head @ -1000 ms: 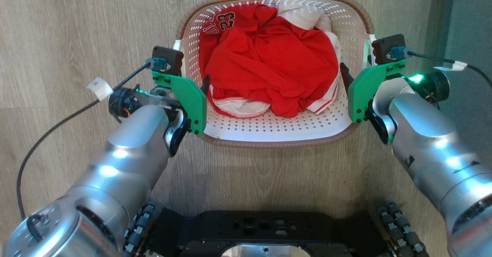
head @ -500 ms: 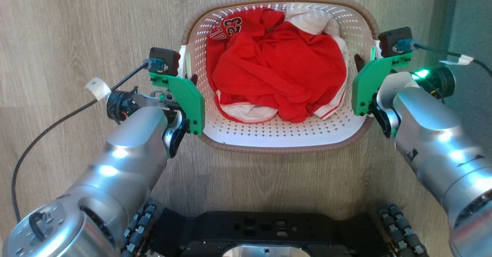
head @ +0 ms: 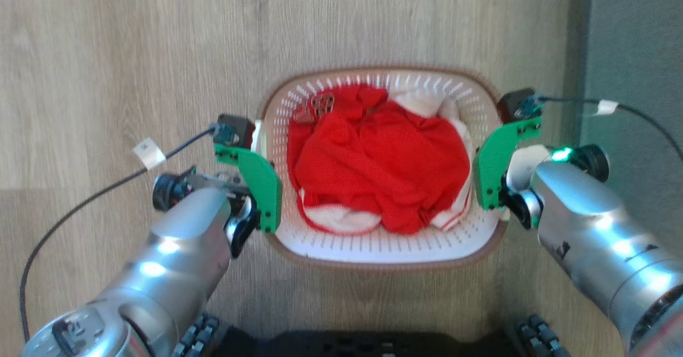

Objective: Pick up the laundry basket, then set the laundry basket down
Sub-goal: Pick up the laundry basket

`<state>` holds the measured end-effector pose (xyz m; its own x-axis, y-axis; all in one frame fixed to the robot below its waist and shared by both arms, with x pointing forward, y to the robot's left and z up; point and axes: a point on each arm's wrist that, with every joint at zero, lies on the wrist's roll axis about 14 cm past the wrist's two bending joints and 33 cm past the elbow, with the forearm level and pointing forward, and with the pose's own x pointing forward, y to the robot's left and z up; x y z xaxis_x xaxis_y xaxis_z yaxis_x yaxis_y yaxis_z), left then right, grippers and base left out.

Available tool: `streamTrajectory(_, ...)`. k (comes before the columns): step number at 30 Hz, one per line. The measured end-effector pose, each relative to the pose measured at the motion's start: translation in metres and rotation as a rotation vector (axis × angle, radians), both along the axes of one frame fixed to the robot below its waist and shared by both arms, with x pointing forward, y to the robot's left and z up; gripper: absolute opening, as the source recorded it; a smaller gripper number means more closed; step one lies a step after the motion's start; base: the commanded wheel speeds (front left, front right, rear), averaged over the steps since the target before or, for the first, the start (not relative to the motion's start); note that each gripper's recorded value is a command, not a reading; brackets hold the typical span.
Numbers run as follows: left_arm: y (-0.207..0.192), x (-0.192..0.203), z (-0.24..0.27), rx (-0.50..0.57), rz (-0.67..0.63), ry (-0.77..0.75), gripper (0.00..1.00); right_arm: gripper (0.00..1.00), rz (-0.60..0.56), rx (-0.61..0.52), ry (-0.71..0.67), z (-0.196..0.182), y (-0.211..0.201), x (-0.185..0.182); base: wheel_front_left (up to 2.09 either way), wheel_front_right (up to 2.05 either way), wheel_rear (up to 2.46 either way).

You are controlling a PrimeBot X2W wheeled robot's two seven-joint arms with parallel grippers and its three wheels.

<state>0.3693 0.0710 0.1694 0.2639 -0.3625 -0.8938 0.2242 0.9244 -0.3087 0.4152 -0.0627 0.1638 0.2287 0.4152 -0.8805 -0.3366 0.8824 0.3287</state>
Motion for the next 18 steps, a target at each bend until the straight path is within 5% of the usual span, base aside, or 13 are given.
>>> streamTrajectory(18,0.003,-0.035,0.082,0.014,-0.051,-0.071,0.0,0.0,0.067,-0.009,-0.103,0.106,-0.003,-0.045,0.0,0.0,0.0)
